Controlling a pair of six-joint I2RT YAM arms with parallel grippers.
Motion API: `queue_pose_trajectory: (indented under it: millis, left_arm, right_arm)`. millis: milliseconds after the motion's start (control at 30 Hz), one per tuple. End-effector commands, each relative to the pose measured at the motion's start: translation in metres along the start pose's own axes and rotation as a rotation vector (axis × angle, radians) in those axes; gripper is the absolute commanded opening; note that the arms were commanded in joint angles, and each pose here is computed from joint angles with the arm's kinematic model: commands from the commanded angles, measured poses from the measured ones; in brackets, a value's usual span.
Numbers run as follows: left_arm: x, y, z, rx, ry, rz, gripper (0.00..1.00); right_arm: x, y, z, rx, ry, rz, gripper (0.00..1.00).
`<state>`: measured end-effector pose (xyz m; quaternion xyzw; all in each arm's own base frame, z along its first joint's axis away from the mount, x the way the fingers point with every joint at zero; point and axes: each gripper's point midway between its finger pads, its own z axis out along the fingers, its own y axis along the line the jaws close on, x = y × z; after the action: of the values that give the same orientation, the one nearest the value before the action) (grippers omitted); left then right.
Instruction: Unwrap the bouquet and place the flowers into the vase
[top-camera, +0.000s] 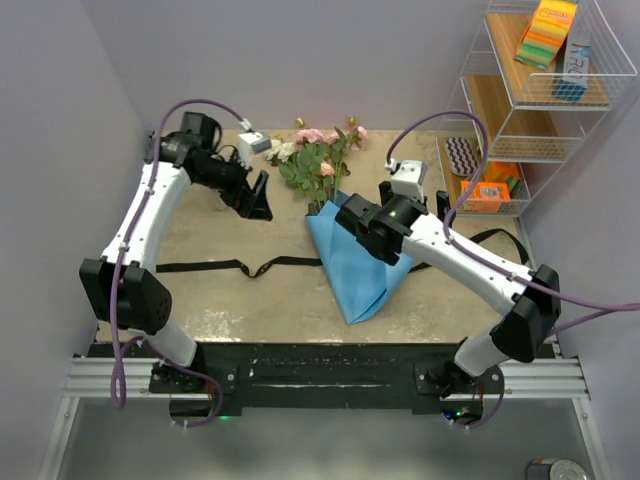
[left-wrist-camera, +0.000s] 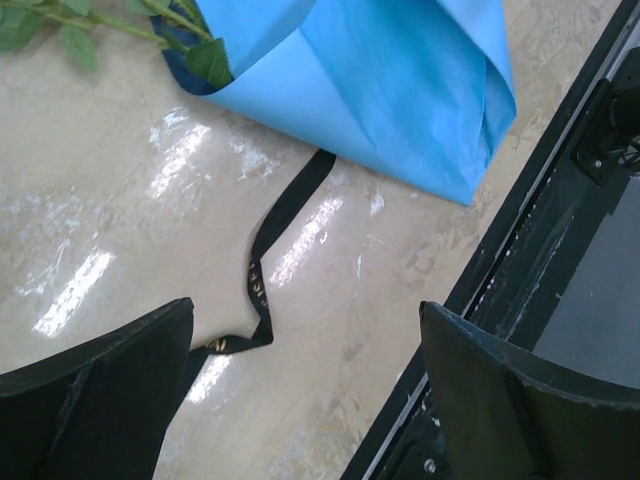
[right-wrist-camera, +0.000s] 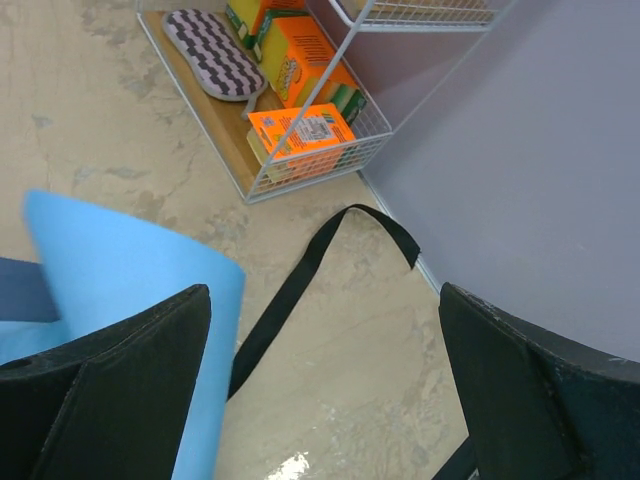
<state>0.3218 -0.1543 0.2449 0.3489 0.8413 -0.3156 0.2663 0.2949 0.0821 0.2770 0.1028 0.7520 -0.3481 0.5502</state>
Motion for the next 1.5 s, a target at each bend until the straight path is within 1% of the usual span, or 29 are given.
queue_pose_trajectory:
  millis: [0, 33, 67, 100, 133, 167, 200, 233, 267, 300, 333, 367, 400, 433, 467, 500, 533, 600, 767, 867, 1033, 1200, 1300, 1333, 1400, 1433, 1467]
  left_arm:
    - [-0.002, -0.033, 0.053, 0.010, 0.060, 0.102, 0.99]
    - [0.003, -0.047, 0.075, 0.050, 0.108, 0.113, 0.99]
    - [0.005, -0.052, 0.088, 0.065, 0.135, 0.125, 0.99]
    - [0.000, -0.058, 0.097, 0.079, 0.147, 0.148, 0.99]
    - [0.009, -0.067, 0.123, 0.122, 0.210, 0.187, 0.99]
    - [0.009, -0.071, 0.132, 0.139, 0.231, 0.211, 0.99]
    - [-0.002, -0.076, 0.138, 0.155, 0.223, 0.246, 0.99]
    - [0.005, -0.083, 0.158, 0.199, 0.262, 0.285, 0.99]
    - [0.002, -0.085, 0.166, 0.213, 0.266, 0.306, 0.99]
    - [-0.009, -0.088, 0.171, 0.213, 0.254, 0.338, 0.99]
    - [-0.002, -0.085, 0.191, 0.224, 0.290, 0.360, 0.99]
    - [-0.004, -0.079, 0.199, 0.207, 0.299, 0.370, 0.99]
    - [-0.017, -0.077, 0.203, 0.194, 0.277, 0.392, 0.99]
    - [-0.012, -0.067, 0.219, 0.191, 0.305, 0.389, 0.99]
    - [-0.015, -0.061, 0.224, 0.175, 0.308, 0.399, 0.99]
    - [-0.031, -0.060, 0.226, 0.159, 0.274, 0.426, 0.99]
    - [-0.030, -0.052, 0.236, 0.149, 0.282, 0.423, 0.99]
    - [-0.047, -0.047, 0.240, 0.113, 0.239, 0.449, 0.99]
    - [-0.059, -0.042, 0.249, 0.093, 0.195, 0.464, 0.99]
    - [-0.054, -0.037, 0.257, 0.082, 0.202, 0.448, 0.99]
    - [-0.033, -0.023, 0.270, 0.065, 0.262, 0.414, 0.99]
    - [-0.039, -0.008, 0.271, 0.038, 0.228, 0.370, 0.99]
    - [-0.038, -0.004, 0.268, 0.050, 0.233, 0.359, 0.99]
    - [-0.037, -0.002, 0.267, 0.050, 0.236, 0.352, 0.96]
    - [-0.034, -0.001, 0.263, 0.079, 0.245, 0.337, 0.84]
    - [-0.034, -0.002, 0.260, 0.091, 0.245, 0.338, 0.70]
    - [-0.033, -0.004, 0.259, 0.110, 0.245, 0.330, 0.63]
  right_arm:
    - [-0.030, -0.009, -0.010, -0.081, -0.003, 0.079, 0.99]
    - [-0.027, -0.005, -0.013, -0.129, 0.025, 0.093, 0.99]
    - [-0.033, 0.000, -0.015, -0.164, 0.027, 0.156, 0.99]
    - [-0.039, -0.009, -0.018, -0.203, 0.023, 0.165, 0.99]
    - [-0.037, -0.001, -0.023, -0.276, 0.048, 0.175, 0.99]
    - [-0.041, -0.001, -0.026, -0.316, 0.047, 0.201, 0.99]
    - [-0.058, -0.012, -0.031, -0.376, 0.017, 0.281, 0.99]
    - [-0.058, -0.006, -0.039, -0.459, 0.020, 0.293, 0.99]
    - [-0.064, -0.012, -0.042, -0.493, 0.000, 0.316, 0.99]
    - [-0.073, -0.014, -0.047, -0.544, -0.025, 0.349, 0.99]
    - [-0.079, -0.025, -0.051, -0.582, -0.042, 0.390, 0.99]
    - [-0.083, -0.028, -0.054, -0.603, -0.050, 0.406, 0.99]
    - [-0.084, -0.029, -0.056, -0.622, -0.053, 0.405, 0.98]
    - [-0.087, -0.032, -0.057, -0.630, -0.058, 0.411, 0.98]
    - [-0.087, -0.032, -0.059, -0.638, -0.055, 0.409, 0.98]
    - [-0.085, -0.031, -0.060, -0.654, -0.050, 0.398, 0.98]
    - [-0.083, -0.029, -0.061, -0.662, -0.047, 0.390, 0.97]
    - [-0.081, -0.027, -0.064, -0.685, -0.044, 0.388, 0.97]
    - [-0.070, -0.023, -0.067, -0.724, -0.040, 0.391, 0.97]
    - [-0.066, -0.020, -0.067, -0.731, -0.036, 0.386, 0.97]
    - [-0.068, -0.023, -0.070, -0.750, -0.043, 0.396, 0.97]
    - [-0.073, -0.027, -0.075, -0.787, -0.054, 0.421, 0.96]
    - [-0.074, -0.031, -0.076, -0.794, -0.059, 0.436, 0.96]
    - [-0.073, -0.032, -0.076, -0.796, -0.059, 0.436, 0.96]
    - [-0.070, -0.030, -0.077, -0.801, -0.049, 0.424, 0.96]
    - [-0.067, -0.029, -0.075, -0.790, -0.042, 0.412, 0.96]
    - [-0.060, -0.026, -0.072, -0.766, -0.025, 0.386, 0.96]
